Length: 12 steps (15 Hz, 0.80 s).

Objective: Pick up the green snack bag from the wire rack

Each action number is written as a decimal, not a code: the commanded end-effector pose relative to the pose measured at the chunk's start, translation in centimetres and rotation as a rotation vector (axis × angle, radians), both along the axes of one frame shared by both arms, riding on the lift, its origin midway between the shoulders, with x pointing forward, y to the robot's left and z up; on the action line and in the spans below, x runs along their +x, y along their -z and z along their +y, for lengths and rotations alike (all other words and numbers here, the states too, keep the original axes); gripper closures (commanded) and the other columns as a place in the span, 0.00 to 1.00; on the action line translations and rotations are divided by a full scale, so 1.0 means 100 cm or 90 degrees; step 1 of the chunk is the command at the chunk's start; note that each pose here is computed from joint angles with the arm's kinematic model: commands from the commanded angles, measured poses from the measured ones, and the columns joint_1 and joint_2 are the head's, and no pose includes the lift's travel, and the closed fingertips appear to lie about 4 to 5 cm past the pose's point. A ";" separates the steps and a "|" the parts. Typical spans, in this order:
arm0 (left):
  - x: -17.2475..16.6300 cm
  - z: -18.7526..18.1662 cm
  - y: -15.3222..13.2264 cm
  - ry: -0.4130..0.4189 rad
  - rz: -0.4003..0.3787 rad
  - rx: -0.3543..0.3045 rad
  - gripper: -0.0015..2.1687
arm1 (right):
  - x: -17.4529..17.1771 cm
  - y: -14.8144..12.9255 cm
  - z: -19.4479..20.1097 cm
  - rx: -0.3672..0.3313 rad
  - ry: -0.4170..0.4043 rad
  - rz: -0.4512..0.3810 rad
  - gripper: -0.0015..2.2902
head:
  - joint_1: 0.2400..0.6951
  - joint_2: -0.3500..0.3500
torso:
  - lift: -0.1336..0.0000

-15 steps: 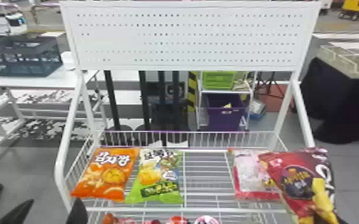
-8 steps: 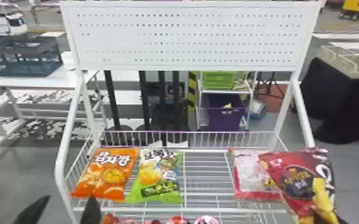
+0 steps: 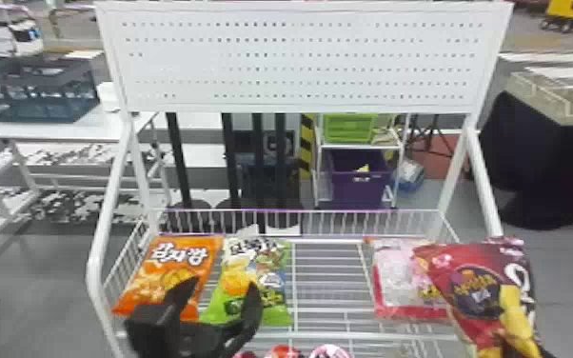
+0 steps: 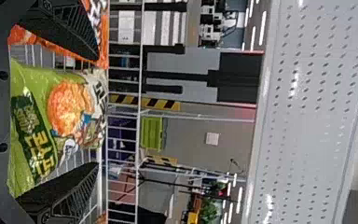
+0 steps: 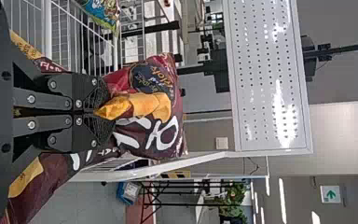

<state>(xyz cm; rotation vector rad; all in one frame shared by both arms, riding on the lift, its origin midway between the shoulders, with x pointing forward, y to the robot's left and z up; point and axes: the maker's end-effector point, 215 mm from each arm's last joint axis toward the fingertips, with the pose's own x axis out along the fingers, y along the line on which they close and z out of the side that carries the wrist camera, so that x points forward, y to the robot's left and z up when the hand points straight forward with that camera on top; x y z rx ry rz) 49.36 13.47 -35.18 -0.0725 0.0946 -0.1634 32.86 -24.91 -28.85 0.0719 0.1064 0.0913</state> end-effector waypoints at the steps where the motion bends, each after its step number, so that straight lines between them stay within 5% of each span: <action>1: 0.028 -0.015 0.021 0.010 0.021 0.010 0.04 | 0.000 0.001 0.000 0.000 0.001 0.001 0.95 | 0.57 0.50 | 1.00; 5: 0.068 -0.024 0.056 0.014 0.067 0.033 0.04 | 0.002 0.003 -0.002 0.001 0.003 0.000 0.95 | 0.57 0.50 | 1.00; 12: 0.100 -0.045 0.077 0.035 0.101 0.065 0.04 | 0.004 0.005 -0.002 0.001 0.004 0.001 0.95 | 0.57 0.50 | 1.00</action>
